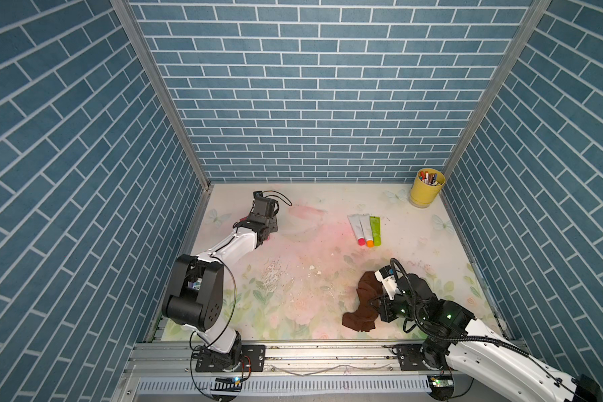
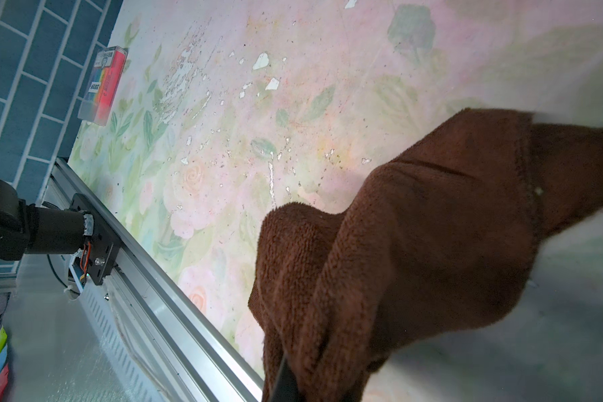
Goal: Wipe the surface of the toothpaste tube
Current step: Move the toothpaste to the center of the board.
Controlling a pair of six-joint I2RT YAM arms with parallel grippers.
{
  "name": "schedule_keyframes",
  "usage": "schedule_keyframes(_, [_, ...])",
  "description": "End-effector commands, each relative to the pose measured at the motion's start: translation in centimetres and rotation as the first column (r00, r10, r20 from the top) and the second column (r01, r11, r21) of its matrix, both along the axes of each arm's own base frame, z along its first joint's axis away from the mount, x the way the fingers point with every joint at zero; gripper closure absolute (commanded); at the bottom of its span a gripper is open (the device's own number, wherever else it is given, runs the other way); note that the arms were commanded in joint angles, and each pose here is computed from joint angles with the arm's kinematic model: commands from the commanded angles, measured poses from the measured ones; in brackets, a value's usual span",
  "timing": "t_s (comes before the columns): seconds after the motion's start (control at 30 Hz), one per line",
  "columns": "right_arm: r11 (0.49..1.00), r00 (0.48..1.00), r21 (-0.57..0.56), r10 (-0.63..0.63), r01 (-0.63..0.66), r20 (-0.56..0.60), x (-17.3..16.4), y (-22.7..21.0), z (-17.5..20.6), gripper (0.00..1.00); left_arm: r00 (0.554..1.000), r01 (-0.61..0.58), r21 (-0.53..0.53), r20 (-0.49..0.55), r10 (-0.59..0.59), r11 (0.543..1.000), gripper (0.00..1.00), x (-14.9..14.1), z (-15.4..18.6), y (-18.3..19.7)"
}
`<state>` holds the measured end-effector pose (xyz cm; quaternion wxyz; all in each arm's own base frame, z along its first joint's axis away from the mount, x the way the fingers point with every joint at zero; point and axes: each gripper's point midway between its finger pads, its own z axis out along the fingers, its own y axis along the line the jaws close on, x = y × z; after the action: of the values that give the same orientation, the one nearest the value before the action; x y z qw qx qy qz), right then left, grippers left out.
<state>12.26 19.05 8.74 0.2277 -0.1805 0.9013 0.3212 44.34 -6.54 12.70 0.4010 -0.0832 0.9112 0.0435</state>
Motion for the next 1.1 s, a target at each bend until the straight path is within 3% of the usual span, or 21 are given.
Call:
schedule_keyframes(0.0, [1.0,1.0,-0.015,-0.007,0.007,-0.023,-0.3,-0.2,-0.6,1.0,0.999,0.009,0.016,-0.043,-0.008,1.0,0.39,0.9,-1.5,0.2])
schedule_keyframes(0.47, [1.0,1.0,-0.02,-0.007,0.006,-0.027,-0.2,-0.2,-0.6,1.0,0.978,0.008,0.028,-0.207,-0.002,1.0,0.41,2.0,-7.9,1.7])
schedule_keyframes(1.07, [1.0,1.0,-0.018,-0.006,0.005,-0.029,-0.3,-0.2,-0.7,1.0,0.962,0.075,-0.049,-0.258,-0.085,0.996,0.51,1.2,-10.5,-0.2])
